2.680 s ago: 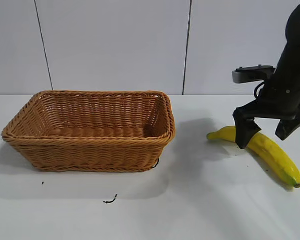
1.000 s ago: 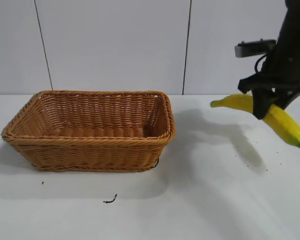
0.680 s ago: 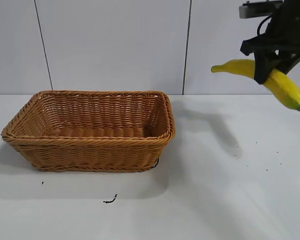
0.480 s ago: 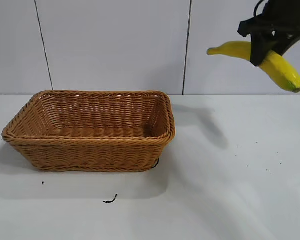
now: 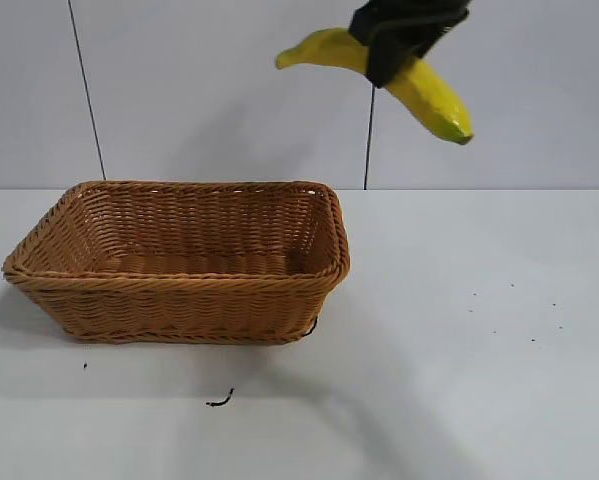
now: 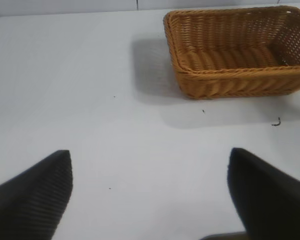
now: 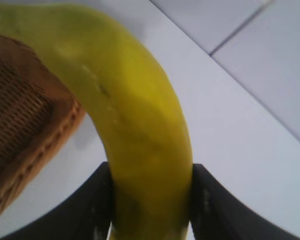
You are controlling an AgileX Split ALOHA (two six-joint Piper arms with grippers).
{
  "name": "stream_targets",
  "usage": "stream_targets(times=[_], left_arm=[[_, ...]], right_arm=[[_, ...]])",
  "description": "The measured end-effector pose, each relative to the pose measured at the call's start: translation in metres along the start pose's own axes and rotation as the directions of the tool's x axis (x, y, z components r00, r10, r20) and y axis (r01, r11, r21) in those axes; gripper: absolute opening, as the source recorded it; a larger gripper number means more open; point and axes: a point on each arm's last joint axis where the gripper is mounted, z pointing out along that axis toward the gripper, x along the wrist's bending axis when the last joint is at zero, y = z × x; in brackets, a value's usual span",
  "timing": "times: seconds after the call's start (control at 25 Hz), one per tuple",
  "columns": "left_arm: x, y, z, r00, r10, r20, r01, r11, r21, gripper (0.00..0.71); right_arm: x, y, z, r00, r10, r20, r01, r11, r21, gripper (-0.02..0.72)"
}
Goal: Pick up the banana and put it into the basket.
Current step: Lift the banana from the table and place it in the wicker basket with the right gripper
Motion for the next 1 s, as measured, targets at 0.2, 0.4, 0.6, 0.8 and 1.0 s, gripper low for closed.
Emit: stream_targets(times=[0.2,0.4,0.6,0.8,1.0], left_arm=[[0.000,0.000,0.000,1.000,0.000,0.000,0.000,1.000,0.000,0.635],[0.000,0.000,0.000,1.000,0.000,0.000,0.000,1.000,0.000,0.635],[0.000,0.000,0.000,1.000,0.000,0.000,0.000,1.000,0.000,0.635],[0.000,0.000,0.000,1.000,0.000,0.000,0.000,1.000,0.000,0.635],[0.000,0.000,0.000,1.000,0.000,0.000,0.000,1.000,0.000,0.635]], right_arm=[[0.040,0.000,0.040,0.994,-0.091,-0.069,0.092,0.996,0.021,0.291],[0.056,-0.020,0.079,0.989,-0.106,-0.104,0.115,0.990,0.081,0.291],[0.067,-0.028,0.096,0.989,-0.043,-0.139,0.055,0.995,0.081,0.291],[0.073,-0.032,0.105,0.986,0.000,-0.164,0.014,0.996,0.085,0.291],[0.079,-0.037,0.112,0.984,0.007,-0.178,0.011,0.995,0.100,0.291]])
